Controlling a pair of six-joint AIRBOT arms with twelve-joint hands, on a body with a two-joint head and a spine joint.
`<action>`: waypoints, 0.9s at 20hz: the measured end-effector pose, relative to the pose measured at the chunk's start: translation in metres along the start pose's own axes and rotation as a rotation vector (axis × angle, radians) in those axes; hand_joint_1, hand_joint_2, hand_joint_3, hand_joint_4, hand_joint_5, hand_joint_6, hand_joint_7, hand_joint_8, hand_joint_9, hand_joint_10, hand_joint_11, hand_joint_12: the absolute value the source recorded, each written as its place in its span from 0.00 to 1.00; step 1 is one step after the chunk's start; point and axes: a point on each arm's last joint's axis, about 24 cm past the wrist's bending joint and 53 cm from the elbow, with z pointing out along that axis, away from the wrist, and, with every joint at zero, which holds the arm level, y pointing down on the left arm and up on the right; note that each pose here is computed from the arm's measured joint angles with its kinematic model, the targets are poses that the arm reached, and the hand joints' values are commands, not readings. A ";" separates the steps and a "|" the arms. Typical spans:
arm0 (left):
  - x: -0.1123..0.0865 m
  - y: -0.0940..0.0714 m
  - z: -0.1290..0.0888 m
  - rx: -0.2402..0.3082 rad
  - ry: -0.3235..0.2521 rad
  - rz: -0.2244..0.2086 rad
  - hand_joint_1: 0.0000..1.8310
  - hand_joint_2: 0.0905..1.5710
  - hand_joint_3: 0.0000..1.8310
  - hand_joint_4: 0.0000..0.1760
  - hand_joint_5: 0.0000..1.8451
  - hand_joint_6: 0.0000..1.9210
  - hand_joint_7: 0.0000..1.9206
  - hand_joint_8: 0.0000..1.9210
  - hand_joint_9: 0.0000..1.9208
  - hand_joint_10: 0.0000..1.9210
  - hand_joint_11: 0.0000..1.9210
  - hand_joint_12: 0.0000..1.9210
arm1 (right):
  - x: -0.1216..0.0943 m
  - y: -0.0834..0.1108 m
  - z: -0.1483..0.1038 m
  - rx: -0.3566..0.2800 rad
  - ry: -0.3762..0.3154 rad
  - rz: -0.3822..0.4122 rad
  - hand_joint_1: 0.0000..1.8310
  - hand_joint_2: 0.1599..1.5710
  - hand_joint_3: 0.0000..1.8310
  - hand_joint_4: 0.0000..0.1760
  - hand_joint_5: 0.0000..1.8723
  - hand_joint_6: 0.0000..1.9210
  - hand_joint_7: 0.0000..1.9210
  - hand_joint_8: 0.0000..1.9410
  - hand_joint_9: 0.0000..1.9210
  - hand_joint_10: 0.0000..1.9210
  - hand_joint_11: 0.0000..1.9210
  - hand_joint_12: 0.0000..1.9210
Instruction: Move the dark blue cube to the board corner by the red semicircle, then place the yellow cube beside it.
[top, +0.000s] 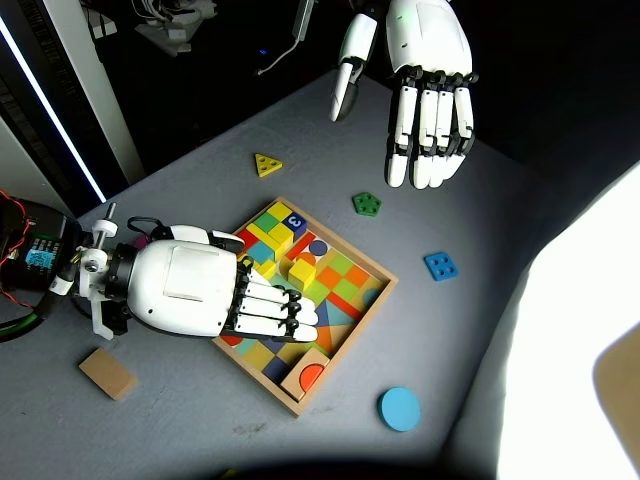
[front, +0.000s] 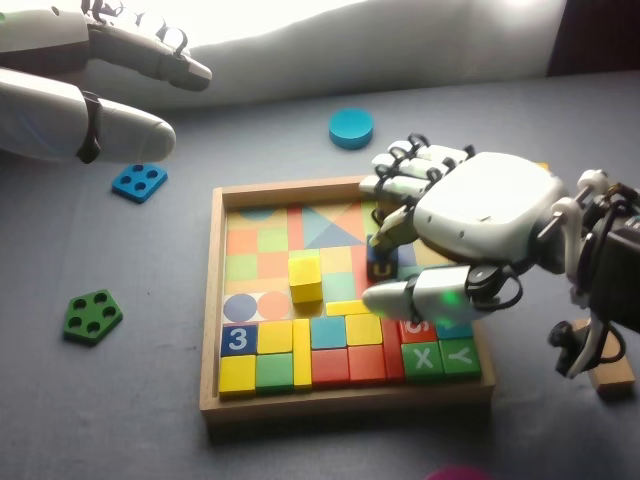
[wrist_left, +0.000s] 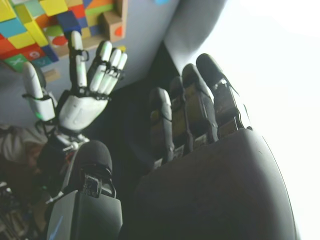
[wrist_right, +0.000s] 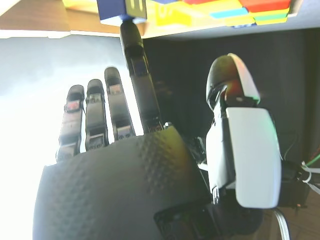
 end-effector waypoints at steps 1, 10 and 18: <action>0.000 0.000 0.000 0.000 0.000 0.000 0.08 0.81 0.00 0.22 0.19 0.00 0.14 0.00 0.15 0.00 0.00 0.48 | -0.002 -0.006 0.000 0.011 -0.007 -0.001 0.00 0.71 0.00 0.00 0.39 0.03 0.07 0.01 0.00 0.00 0.00 0.00; 0.001 0.000 0.000 0.001 0.003 0.000 0.08 0.81 0.00 0.18 0.19 0.00 0.14 0.00 0.15 0.00 0.00 0.48 | -0.021 -0.051 -0.004 0.093 -0.056 -0.032 0.00 0.71 0.00 0.00 0.39 0.03 0.05 0.00 0.00 0.00 0.00 0.00; 0.001 0.000 0.000 0.002 0.005 0.000 0.09 0.81 0.00 0.13 0.18 0.00 0.14 0.00 0.14 0.00 0.00 0.44 | -0.025 -0.055 -0.002 0.099 -0.057 -0.014 0.00 0.71 0.00 0.00 0.40 0.03 0.07 0.00 0.00 0.00 0.00 0.00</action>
